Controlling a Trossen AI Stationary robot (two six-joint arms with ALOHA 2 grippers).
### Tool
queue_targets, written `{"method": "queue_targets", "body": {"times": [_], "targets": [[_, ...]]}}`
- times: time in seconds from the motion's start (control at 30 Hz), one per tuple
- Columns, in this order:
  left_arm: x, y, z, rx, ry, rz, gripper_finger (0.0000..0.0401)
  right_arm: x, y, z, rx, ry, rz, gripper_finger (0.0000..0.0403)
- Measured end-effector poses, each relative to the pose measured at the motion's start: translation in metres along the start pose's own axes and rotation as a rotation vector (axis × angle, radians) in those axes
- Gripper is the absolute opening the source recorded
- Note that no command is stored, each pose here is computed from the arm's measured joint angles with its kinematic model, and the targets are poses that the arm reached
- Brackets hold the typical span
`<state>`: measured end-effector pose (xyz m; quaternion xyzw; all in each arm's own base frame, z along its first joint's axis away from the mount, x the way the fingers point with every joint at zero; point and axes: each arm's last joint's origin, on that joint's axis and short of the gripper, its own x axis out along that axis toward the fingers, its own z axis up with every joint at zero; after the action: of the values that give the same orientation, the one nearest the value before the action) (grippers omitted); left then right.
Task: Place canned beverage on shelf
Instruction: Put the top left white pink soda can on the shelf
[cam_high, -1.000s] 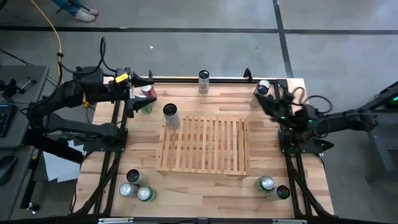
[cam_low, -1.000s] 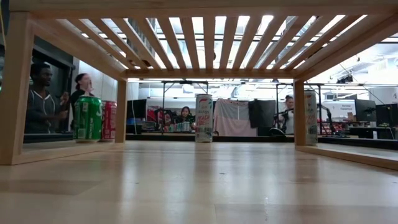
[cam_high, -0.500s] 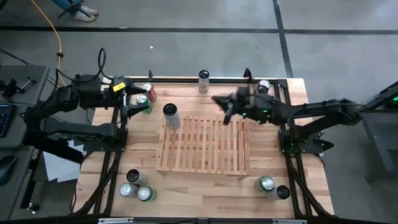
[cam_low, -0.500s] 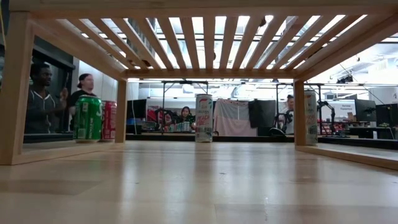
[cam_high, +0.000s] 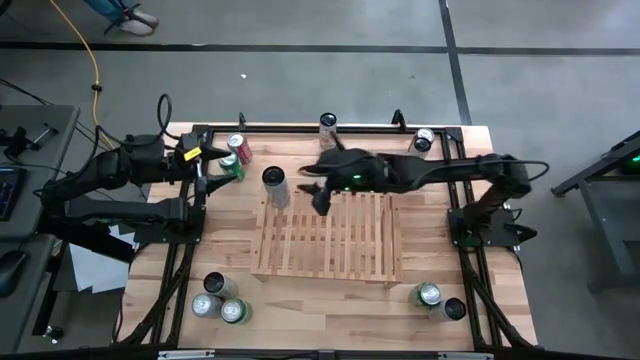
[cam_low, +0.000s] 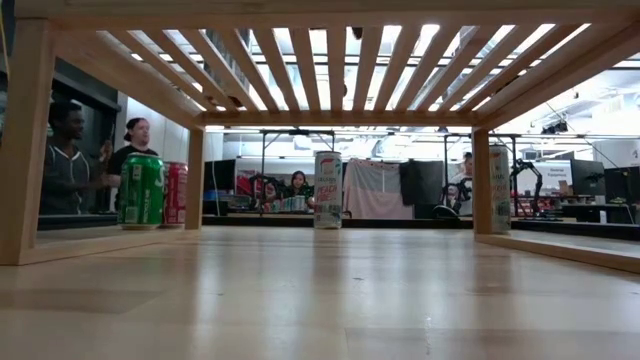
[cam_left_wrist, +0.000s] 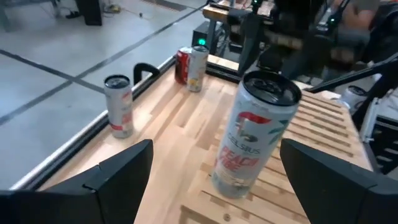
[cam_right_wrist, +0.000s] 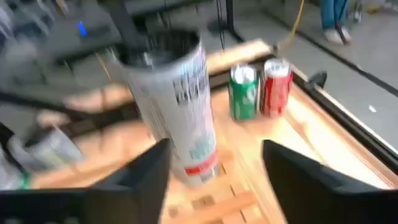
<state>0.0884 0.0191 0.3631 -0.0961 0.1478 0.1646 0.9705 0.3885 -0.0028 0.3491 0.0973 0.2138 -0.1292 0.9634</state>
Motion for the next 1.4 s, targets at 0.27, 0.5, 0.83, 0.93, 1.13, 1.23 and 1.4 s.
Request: {"method": "queue_targets", "body": {"times": [0.27,0.5,0.83,0.93,1.13,1.23,1.4], "targets": [[0.012,-0.001,-0.001,0.028,0.047,0.042,0.0343,0.014,0.013,-0.004,-0.121,0.282,0.021,0.0361],[0.020,-0.002,-0.001,0.032,0.077,0.045,0.0343,-0.006,0.019,-0.010,-0.139,0.370,0.049,0.0365],[0.036,-0.004,-0.002,0.041,0.134,0.057,0.0343,0.028,0.024,-0.037,0.061,-0.072,0.043,0.0365],[0.039,-0.004,-0.002,0.043,0.146,0.061,0.0343,0.031,0.025,-0.043,0.073,-0.109,-0.037,0.0365],[0.049,-0.006,0.001,0.069,0.137,0.060,0.0343,0.031,0.033,-0.042,0.016,-0.175,-0.087,0.0365],[0.058,-0.007,0.002,0.116,0.145,0.068,0.0343,0.033,0.034,-0.043,-0.001,-0.174,-0.086,0.0365],[0.074,-0.008,0.001,0.148,0.180,0.087,0.0343,0.038,0.036,-0.044,-0.028,-0.205,-0.098,0.0365]]}}
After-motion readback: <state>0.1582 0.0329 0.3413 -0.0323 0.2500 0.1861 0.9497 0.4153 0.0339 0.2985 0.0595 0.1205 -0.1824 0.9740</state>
